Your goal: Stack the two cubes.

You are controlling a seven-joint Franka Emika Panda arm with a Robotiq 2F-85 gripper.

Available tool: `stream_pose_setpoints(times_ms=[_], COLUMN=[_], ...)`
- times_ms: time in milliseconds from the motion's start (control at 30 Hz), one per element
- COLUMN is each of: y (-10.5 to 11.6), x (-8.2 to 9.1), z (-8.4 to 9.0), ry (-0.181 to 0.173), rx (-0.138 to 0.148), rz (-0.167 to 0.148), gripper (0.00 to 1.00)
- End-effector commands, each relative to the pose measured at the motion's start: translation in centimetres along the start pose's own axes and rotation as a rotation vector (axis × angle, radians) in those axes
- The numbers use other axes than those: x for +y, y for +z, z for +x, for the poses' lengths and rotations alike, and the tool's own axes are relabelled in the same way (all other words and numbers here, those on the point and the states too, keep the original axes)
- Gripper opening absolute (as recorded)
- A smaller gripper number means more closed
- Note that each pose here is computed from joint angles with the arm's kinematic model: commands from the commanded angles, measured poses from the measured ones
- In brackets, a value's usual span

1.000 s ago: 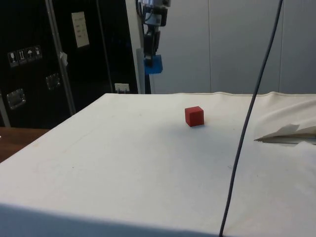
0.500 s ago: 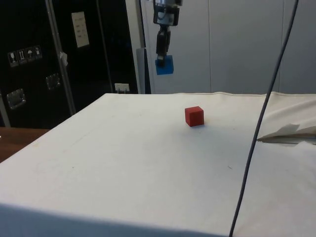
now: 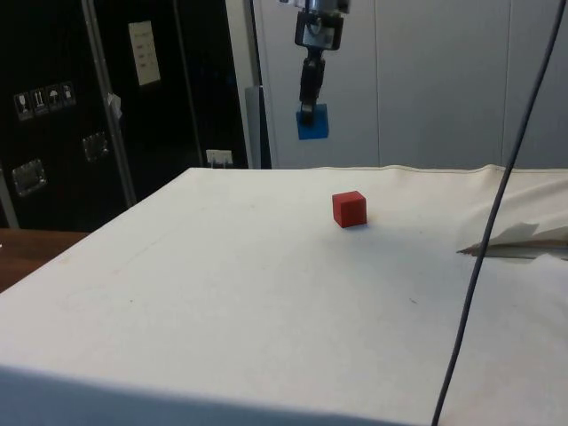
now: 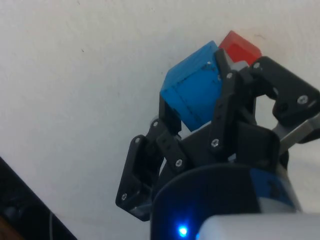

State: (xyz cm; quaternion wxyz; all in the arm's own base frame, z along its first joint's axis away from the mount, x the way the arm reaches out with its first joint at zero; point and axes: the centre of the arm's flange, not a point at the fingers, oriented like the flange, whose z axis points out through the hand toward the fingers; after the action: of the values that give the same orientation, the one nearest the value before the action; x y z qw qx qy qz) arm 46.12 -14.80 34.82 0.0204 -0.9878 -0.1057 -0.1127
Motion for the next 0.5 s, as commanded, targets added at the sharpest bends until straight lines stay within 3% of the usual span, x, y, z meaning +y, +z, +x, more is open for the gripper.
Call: stream_pose_setpoints(times_ms=[0, 233, 267, 467], y=[0.0, 0.4, 0.3, 1.2], x=[-0.1, -1.3, -1.3, -1.9], z=[-0.4, -2.6, -2.2, -4.0], ry=[-0.001, 0.000, -0.002, 0.025], rx=[0.005, 0.020, 0.015, 0.023], rz=[-0.013, 0.003, 0.015, 0.009], gripper=[0.01, 0.01, 0.01, 0.01])
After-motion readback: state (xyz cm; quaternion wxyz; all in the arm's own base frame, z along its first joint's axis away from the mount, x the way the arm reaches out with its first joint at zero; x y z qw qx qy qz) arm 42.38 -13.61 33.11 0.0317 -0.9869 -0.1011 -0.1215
